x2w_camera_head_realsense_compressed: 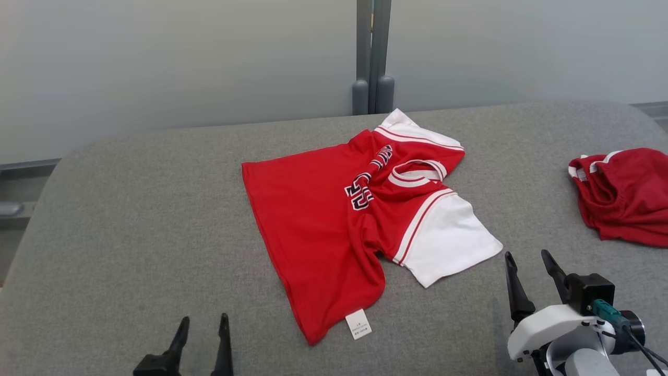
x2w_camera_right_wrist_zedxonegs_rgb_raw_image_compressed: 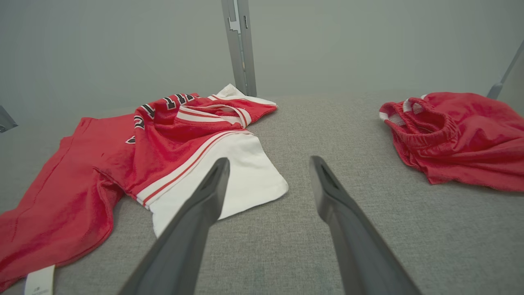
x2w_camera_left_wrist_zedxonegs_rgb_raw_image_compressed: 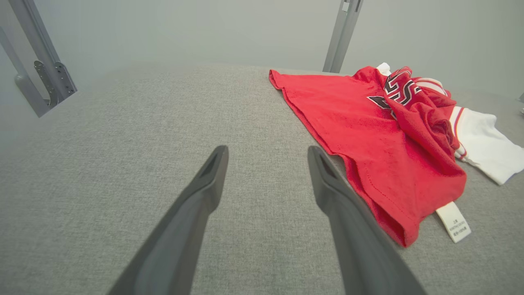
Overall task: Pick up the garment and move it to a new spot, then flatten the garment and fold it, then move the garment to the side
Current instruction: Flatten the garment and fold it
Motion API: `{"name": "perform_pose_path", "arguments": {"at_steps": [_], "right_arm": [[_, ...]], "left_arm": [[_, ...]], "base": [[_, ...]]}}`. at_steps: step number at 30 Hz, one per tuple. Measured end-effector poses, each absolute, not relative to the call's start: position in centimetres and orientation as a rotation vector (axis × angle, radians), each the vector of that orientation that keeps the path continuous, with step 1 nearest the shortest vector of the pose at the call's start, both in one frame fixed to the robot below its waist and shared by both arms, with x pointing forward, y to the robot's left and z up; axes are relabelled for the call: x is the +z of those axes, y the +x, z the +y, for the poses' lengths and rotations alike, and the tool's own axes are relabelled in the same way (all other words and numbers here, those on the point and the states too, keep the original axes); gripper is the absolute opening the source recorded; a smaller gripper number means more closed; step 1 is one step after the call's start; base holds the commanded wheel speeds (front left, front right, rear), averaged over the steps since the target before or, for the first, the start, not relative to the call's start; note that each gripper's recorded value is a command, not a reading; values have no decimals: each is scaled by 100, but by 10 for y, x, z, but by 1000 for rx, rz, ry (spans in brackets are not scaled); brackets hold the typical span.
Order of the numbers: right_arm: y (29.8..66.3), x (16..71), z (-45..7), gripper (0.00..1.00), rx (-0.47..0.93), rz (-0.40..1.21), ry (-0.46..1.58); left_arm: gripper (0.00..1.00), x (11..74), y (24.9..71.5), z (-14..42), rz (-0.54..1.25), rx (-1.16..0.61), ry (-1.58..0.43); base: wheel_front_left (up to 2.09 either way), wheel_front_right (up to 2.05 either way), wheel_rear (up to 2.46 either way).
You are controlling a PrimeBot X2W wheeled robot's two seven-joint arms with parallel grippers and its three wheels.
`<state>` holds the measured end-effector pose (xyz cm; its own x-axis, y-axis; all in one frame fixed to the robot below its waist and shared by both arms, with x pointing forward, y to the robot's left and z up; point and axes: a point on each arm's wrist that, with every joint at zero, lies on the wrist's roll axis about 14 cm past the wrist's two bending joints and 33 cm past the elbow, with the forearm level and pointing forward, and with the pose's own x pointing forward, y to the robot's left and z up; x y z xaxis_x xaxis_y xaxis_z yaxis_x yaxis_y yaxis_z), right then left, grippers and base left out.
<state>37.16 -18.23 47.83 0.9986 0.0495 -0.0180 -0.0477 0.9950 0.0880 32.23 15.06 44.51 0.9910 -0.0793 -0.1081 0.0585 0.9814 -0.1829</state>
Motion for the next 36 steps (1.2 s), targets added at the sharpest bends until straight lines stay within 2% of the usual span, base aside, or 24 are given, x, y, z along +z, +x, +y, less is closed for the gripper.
{"name": "perform_pose_path", "arguments": {"at_steps": [15, 22, 36], "right_arm": [[399, 462, -194, 100, 34, 73, 41], [404, 454, -207, 100, 4, 94, 34], [411, 451, -207, 100, -1, 100, 41]], "left_arm": [[100, 404, 339, 59, 302, -346, -287], [100, 381, 340, 41, 397, -391, -343], [100, 379, 331, 26, 426, -435, -399]], "base": [[0, 0, 0], [0, 0, 0], [0, 0, 0]]}}
